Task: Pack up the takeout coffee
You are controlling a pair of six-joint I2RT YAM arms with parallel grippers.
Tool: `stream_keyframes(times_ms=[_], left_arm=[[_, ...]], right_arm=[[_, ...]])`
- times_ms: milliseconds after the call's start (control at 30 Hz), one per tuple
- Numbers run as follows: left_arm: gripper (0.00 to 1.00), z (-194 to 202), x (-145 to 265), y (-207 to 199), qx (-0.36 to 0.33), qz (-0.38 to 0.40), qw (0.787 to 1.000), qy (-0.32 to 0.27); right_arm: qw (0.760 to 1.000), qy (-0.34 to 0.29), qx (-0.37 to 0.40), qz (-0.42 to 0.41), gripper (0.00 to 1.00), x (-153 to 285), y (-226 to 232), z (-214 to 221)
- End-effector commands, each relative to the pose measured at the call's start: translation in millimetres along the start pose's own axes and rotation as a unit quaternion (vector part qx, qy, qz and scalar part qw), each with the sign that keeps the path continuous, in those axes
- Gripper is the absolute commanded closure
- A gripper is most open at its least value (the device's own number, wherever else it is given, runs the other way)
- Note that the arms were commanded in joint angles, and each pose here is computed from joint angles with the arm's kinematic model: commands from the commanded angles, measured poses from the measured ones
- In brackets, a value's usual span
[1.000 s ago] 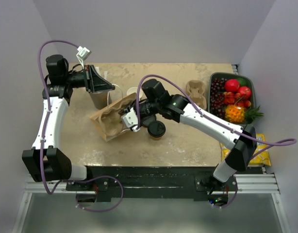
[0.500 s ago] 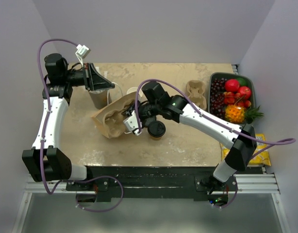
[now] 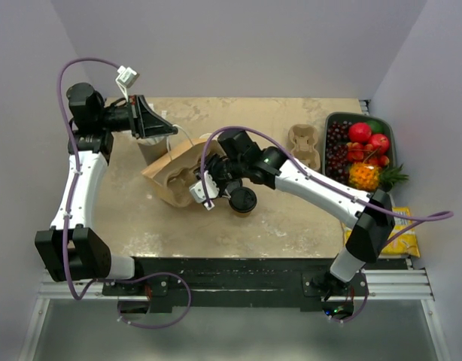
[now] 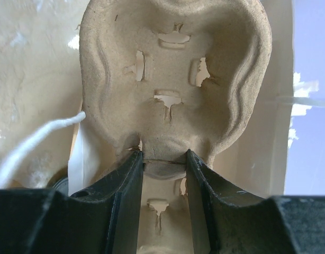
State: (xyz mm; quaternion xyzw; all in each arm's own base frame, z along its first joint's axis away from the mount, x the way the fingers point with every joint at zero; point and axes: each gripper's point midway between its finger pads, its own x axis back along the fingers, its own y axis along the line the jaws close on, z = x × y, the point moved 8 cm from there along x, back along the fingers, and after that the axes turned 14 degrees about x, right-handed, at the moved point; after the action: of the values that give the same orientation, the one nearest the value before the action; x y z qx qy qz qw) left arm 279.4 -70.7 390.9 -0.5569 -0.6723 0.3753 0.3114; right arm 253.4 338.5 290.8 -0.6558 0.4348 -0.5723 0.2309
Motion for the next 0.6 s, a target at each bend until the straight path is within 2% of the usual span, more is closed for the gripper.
stream_keyframes(times_ms=[0,100,167,333,567], left_arm=[[1.00,14,6,-9,0.001,0.041,0.997,0.069],[1.00,19,6,-7,0.005,0.043,0.997,0.072],[1.00,23,6,-6,0.013,0.043,0.996,0.074],[1.00,27,5,-13,-0.002,0.045,0.996,0.082],[1.00,28,4,-51,-0.010,0.055,0.994,0.091]], right_arm=[[0.998,0.055,-0.005,0.020,1.00,2,-15,14],[0.997,0.063,-0.008,0.034,1.00,1,-20,16],[0.998,0.039,-0.014,0.038,1.00,4,-26,9],[0.999,0.032,0.000,0.031,1.00,1,-29,-5],[1.000,0.007,-0.020,0.019,1.00,0,-40,-43]])
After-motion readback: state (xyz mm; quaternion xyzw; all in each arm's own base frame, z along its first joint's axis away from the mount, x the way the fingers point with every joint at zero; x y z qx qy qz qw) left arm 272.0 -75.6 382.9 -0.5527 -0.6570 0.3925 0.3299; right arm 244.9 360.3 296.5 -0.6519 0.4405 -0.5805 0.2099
